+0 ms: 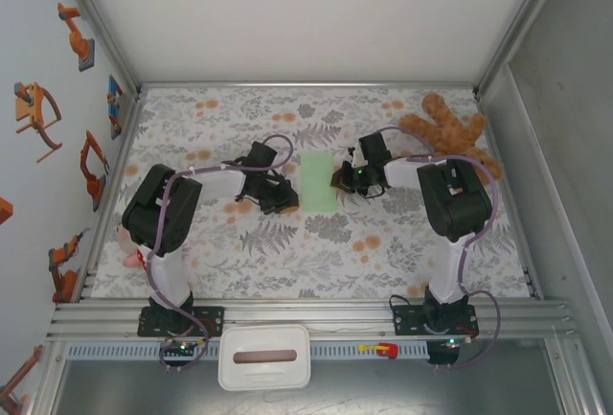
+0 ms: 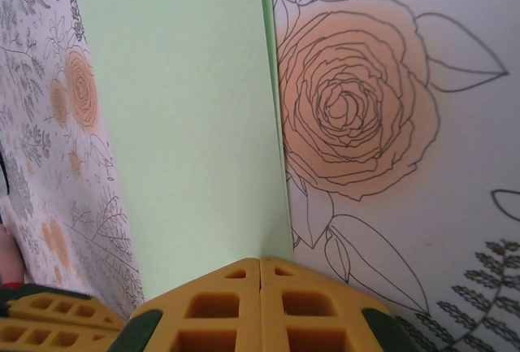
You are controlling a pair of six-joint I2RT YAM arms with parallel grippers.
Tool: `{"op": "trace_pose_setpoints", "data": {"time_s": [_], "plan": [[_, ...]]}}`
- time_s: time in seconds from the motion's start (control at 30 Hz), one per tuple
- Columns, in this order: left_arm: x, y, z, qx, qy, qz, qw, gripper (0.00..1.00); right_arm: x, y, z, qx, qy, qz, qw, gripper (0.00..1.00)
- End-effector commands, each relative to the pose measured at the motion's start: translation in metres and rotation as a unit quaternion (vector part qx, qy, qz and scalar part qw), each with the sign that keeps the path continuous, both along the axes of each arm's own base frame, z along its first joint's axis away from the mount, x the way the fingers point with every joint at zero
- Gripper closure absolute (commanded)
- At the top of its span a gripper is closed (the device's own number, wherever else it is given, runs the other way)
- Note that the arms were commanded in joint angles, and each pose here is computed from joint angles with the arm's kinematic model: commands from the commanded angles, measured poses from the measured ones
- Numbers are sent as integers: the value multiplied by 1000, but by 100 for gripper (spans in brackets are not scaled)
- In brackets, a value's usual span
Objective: Fold a paper plane with a square sheet of paper (pick it up from the middle)
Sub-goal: First fold the square sheet of paper in half at the center of the table.
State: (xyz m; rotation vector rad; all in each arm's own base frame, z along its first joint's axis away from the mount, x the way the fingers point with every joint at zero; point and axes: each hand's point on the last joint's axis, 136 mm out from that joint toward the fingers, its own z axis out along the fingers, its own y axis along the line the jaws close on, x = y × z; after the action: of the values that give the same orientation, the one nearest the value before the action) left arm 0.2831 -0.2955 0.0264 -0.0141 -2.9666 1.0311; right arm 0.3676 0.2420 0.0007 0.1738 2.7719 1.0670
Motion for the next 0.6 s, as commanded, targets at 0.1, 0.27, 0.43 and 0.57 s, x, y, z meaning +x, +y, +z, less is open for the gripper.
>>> {"op": "trace_pose_setpoints", "data": {"time_s": [0.1, 0.27, 0.43, 0.57], "plan": [[11, -44, 26, -15, -44, -23, 999, 86, -124, -106, -132, -265, 220, -36, 938, 100], [24, -65, 11, -25, -23, -7, 999, 87, -124, -105, -133, -263, 220, -36, 939, 100], [13, -67, -6, -20, 0, -13, 1000, 87, -124, -105, -132, -264, 220, -36, 938, 100], [-9, -47, -25, 9, 31, -13, 999, 87, -125, -105, -131, -263, 220, -36, 939, 100]]}}
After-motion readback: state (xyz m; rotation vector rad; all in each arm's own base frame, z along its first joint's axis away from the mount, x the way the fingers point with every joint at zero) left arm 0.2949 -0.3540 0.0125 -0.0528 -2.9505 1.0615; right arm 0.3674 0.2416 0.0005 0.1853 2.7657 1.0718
